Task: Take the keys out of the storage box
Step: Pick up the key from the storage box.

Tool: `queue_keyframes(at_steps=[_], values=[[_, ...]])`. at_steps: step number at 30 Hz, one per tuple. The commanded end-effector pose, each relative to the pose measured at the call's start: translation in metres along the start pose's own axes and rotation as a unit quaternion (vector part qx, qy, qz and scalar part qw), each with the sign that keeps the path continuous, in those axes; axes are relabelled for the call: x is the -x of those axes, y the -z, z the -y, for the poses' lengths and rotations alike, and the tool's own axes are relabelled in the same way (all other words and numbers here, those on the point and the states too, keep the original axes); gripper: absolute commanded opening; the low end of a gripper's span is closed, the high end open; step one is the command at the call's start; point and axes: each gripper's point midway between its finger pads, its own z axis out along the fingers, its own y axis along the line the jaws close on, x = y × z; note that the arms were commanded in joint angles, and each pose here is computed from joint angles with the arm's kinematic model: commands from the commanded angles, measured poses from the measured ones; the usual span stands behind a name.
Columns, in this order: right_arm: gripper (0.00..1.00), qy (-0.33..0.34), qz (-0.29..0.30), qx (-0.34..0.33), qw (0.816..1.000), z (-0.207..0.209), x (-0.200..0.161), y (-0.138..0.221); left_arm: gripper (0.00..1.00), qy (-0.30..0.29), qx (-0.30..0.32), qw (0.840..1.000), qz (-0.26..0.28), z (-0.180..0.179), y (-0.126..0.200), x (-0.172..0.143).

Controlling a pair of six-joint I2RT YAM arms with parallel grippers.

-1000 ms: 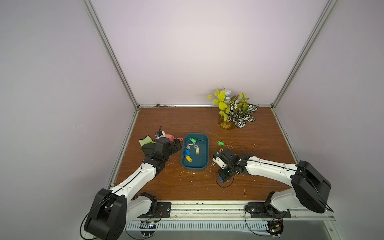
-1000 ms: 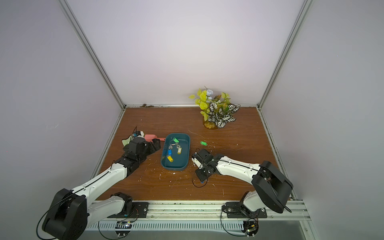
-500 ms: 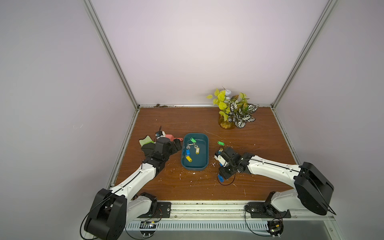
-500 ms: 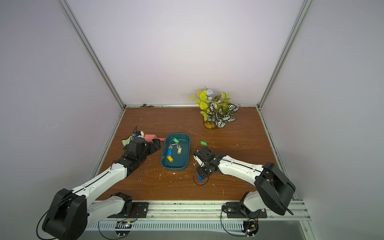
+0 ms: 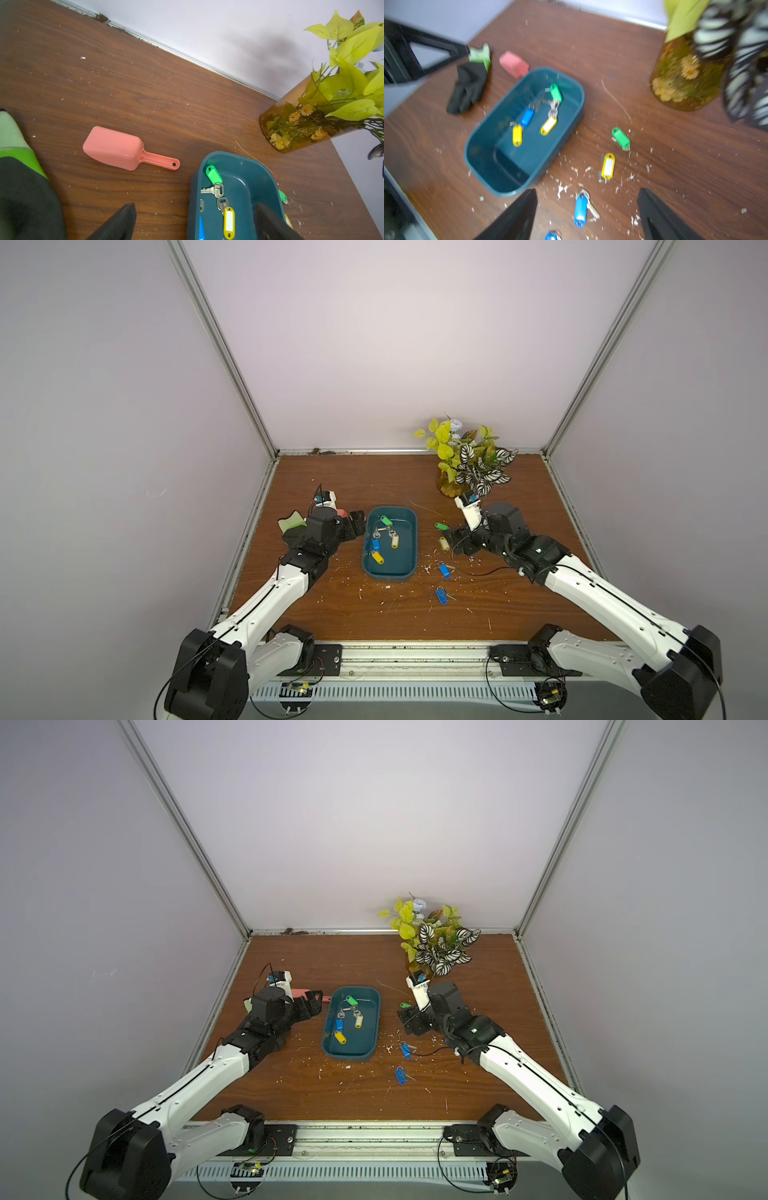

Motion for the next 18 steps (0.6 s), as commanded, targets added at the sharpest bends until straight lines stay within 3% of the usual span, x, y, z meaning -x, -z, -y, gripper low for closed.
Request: queue_keyframes(at_steps=[1,6,8,13,18], values=[[0.97,-0.019,0.127,0.01,0.992,0.003,0.045,0.02,0.9,-0.064,-0.019,0.998,-0.01,0.025,0.004,0.007],[0.99,-0.06,0.2,0.012,0.978,0.017,0.058,0.038,0.81,-0.125,0.002,0.991,-0.053,0.045,-0.007,-0.001],[0.99,-0.062,0.195,0.008,0.979,0.02,0.053,0.037,0.72,-0.144,0.014,0.987,-0.072,0.049,-0.014,-0.008],[0.99,-0.066,0.175,-0.023,0.982,0.032,0.041,0.037,0.61,-0.202,0.069,0.969,-0.123,0.051,-0.035,-0.03],[0.99,-0.068,0.179,-0.045,0.981,0.04,0.039,0.041,0.51,-0.215,0.102,0.954,-0.181,0.045,-0.056,-0.056]])
